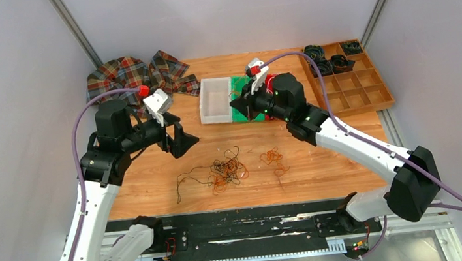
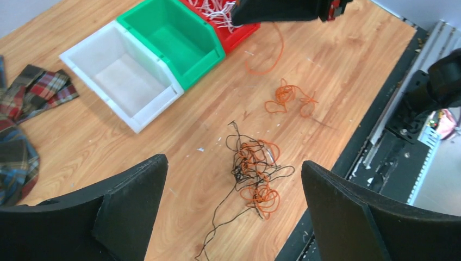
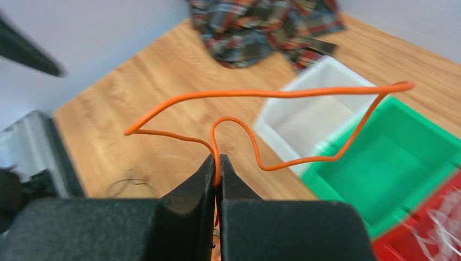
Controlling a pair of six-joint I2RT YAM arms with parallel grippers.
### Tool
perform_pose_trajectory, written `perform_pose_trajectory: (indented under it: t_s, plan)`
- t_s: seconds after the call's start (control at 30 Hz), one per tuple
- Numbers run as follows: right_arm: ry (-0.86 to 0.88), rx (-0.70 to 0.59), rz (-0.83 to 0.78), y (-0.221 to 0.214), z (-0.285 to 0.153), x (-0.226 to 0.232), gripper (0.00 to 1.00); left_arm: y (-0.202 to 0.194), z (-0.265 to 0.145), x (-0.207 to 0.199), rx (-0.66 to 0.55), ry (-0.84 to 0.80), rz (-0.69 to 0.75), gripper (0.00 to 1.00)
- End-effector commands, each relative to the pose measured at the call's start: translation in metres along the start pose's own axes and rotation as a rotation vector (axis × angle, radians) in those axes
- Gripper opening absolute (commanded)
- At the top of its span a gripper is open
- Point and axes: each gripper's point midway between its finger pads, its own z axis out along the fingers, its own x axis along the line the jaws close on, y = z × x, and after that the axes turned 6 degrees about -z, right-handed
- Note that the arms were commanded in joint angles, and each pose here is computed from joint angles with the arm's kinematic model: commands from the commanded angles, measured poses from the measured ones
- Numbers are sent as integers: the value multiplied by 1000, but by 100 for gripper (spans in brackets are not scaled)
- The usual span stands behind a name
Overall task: Untangle the cables
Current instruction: Place the cable in the bin.
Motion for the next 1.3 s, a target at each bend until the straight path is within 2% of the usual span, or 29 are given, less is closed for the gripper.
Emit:
perform_pose_trajectory:
  t_s: [0.0,0.13,0.43,0.63,0.87,0.93,1.0,1.1,1.17,1.27]
  plan:
    - [-248,97,-79,-17,-11,-72,1,1,-1,20,0,107,-2,98]
    - [-384,175,-136,-34,-4,-123,1,-5,1,23,52,105,-21,98]
    - [-495,254,-198,-49,47,-189,1,-4,3,16,53,63,-13,98]
    - [-539,278,-158,-79,72,-211,1,-4,2,16,53,61,3,98]
    - [-514,317,-76,-114,88,-210,4,-5,3,15,54,50,11,98]
    - [-508,358,-50,-133,92,-211,12,-5,3,15,54,50,9,98]
    - [-508,388,-32,-140,90,-210,29,-5,2,15,52,50,13,98]
    - [-519,406,-10,-143,84,-208,46,-4,1,14,49,48,19,98]
    - [-517,414,-7,-142,79,-206,52,-5,1,14,49,52,18,98]
    - [-525,391,-14,-126,69,-203,53,-5,1,14,49,49,20,98]
